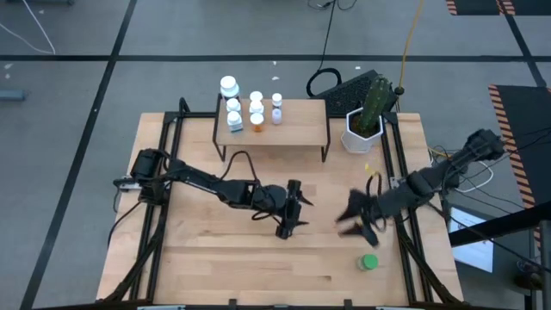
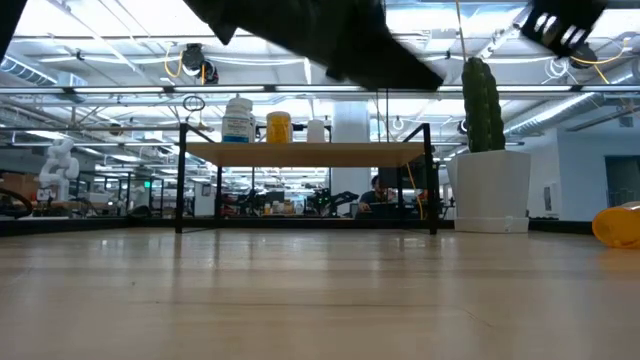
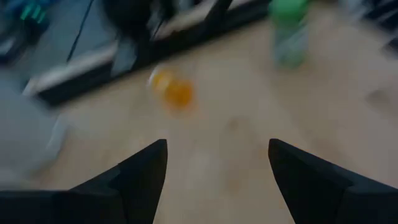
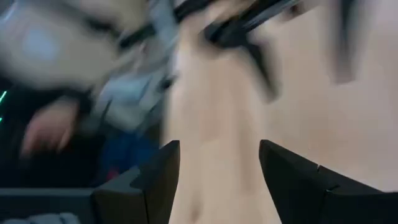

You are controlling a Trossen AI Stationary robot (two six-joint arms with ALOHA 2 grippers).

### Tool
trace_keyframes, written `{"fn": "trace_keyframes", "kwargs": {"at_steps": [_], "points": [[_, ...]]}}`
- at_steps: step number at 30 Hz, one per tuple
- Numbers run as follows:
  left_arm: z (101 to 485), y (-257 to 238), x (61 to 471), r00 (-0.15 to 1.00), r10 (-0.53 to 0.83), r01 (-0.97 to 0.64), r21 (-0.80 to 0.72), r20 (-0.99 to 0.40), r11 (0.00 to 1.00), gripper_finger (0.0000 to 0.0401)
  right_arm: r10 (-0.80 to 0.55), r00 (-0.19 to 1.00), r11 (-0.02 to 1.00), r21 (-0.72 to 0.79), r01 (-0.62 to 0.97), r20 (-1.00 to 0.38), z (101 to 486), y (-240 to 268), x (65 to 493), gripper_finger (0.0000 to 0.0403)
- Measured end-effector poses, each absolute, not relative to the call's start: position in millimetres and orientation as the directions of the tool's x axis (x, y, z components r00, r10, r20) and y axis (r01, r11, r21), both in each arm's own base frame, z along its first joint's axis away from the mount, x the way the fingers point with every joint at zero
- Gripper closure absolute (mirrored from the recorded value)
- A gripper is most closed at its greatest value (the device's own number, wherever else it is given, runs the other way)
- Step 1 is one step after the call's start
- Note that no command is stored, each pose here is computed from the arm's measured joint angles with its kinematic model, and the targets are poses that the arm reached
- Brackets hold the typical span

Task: Pick and place medicine bottles onto shelf by color
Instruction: Put the green pill bottle on the shelf

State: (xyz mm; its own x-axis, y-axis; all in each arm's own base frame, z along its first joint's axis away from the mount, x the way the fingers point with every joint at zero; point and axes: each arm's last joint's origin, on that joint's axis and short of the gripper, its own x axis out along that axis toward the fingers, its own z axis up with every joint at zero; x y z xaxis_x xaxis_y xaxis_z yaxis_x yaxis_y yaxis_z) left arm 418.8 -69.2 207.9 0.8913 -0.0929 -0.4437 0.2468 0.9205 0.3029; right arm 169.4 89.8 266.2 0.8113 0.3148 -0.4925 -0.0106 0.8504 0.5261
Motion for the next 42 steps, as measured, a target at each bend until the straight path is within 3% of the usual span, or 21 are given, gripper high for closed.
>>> {"fn": "trace_keyframes", "kwargs": {"at_steps": [3, 6, 11, 15, 18, 21, 23, 29, 35, 42], "points": [[216, -79, 421, 0.904, -0.228, 0.342, 0.292, -0.363, 0.893, 0.0121, 0.379, 0.723, 0.861, 0.506, -0.048, -0.577, 276, 111, 169, 0.0191], [224, -90, 422, 0.910, -0.318, 0.391, 0.292, -0.266, 0.873, 0.0121, 0.301, 0.654, 0.883, 0.461, 0.082, -0.694, 280, 122, 165, 0.0191], [209, -102, 433, 0.922, -0.347, 0.384, 0.313, -0.169, 0.869, 0.0121, 0.243, 0.477, 0.880, 0.399, 0.257, -0.845, 271, 132, 154, 0.0191], [196, -107, 457, 0.916, -0.370, 0.402, 0.310, -0.157, 0.862, 0.0121, 0.316, 0.207, 0.819, 0.376, 0.434, -0.926, 258, 141, 137, 0.0191], [188, -106, 484, 0.892, -0.412, 0.449, 0.264, -0.186, 0.854, 0.0121, 0.307, -0.009, 0.798, 0.252, 0.547, -0.952, 251, 142, 122, 0.0192], [178, -106, 512, 0.858, -0.457, 0.505, 0.223, -0.233, 0.834, 0.0121, 0.282, -0.126, 0.816, 0.168, 0.554, -0.951, 248, 143, 110, 0.0197], [178, -105, 530, 0.852, -0.472, 0.517, 0.221, -0.227, 0.827, 0.0121, 0.273, -0.124, 0.841, 0.174, 0.512, -0.954, 248, 146, 107, 0.0201], [169, -111, 563, 0.827, -0.511, 0.556, 0.210, -0.235, 0.804, 0.0121, 0.330, 0.039, 0.872, 0.320, 0.372, -0.943, 227, 165, 106, 0.0210], [155, -116, 566, 0.813, -0.516, 0.571, 0.195, -0.271, 0.798, 0.0121, 0.373, 0.040, 0.862, 0.362, 0.355, -0.927, 185, 177, 101, 0.0227], [153, -116, 567, 0.816, -0.515, 0.567, 0.189, -0.263, 0.802, 0.0121, 0.330, 0.073, 0.901, 0.337, 0.272, -0.941, 161, 179, 103, 0.0242]]}}
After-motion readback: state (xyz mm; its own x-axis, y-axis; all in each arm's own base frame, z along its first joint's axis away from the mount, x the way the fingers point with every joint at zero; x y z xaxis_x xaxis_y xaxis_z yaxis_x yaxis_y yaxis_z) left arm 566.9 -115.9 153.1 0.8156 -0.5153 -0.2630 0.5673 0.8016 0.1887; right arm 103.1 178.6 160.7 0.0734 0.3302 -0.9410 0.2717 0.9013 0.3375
